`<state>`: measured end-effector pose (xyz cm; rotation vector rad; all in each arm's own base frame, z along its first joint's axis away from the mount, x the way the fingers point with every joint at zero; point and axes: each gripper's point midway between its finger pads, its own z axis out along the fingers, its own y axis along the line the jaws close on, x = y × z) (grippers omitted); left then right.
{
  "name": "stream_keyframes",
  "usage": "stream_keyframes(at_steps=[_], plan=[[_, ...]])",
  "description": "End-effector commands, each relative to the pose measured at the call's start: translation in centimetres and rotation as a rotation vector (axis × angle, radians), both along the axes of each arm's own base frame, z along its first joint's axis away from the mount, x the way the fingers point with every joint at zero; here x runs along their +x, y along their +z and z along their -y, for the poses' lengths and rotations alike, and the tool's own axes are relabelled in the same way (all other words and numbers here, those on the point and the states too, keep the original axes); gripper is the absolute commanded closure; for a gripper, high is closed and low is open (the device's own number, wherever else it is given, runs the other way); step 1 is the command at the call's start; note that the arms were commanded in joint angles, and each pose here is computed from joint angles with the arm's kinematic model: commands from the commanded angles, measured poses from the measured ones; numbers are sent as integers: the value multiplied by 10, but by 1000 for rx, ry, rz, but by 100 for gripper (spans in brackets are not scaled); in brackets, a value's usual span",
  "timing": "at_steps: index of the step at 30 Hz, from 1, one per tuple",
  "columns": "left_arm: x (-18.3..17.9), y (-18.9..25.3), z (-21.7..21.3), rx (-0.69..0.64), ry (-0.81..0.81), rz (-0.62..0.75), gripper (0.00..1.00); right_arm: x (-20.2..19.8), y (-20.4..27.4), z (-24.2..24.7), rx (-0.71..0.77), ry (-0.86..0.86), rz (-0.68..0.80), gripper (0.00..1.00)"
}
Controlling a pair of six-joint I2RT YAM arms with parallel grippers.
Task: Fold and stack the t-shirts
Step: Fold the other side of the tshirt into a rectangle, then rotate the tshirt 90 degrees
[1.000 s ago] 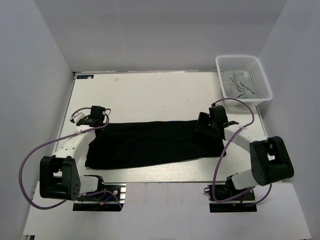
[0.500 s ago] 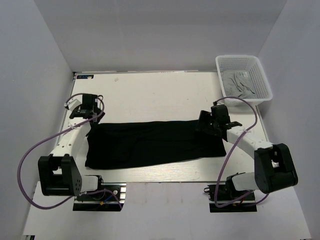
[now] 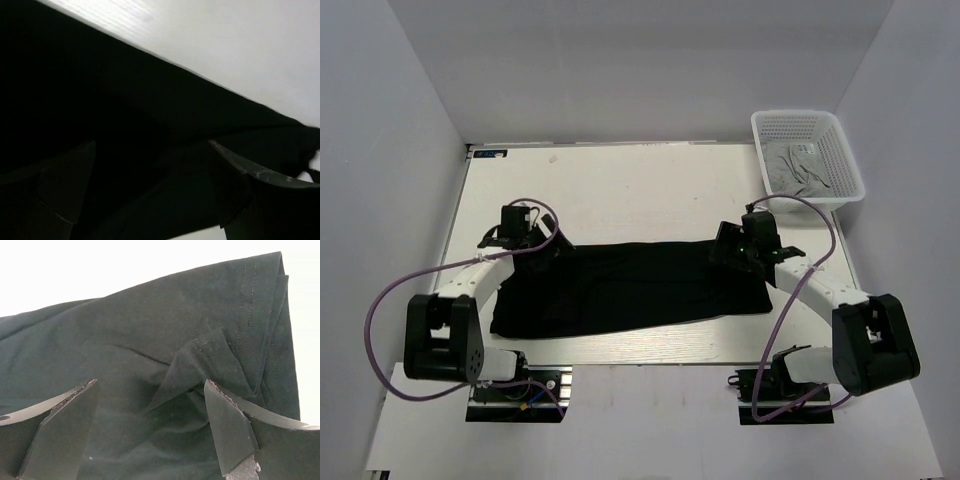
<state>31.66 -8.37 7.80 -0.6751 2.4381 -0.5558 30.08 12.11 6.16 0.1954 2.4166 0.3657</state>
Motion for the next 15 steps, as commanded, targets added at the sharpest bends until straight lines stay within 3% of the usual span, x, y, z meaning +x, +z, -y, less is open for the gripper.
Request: stream_keyframes(at_steps=[1,3,5,11,15], plan=[[-13,-27,-40,158,128,-104,0,11,-4,1,0,-42,5,10],[-19,-39,-54,220,182,-173,0,13,-10,2,-8,-56,-16,10],[-14,-44,-47,186,163,-160,0,17,-7,0,-11,-52,-10,10],[-30,-89,-46,200,137,-299,0,36,-7,-8,-31,-6,-2,10],[-8,-95,-43,185,144,-299,0,45,-13,-14,-33,20,-4,10]])
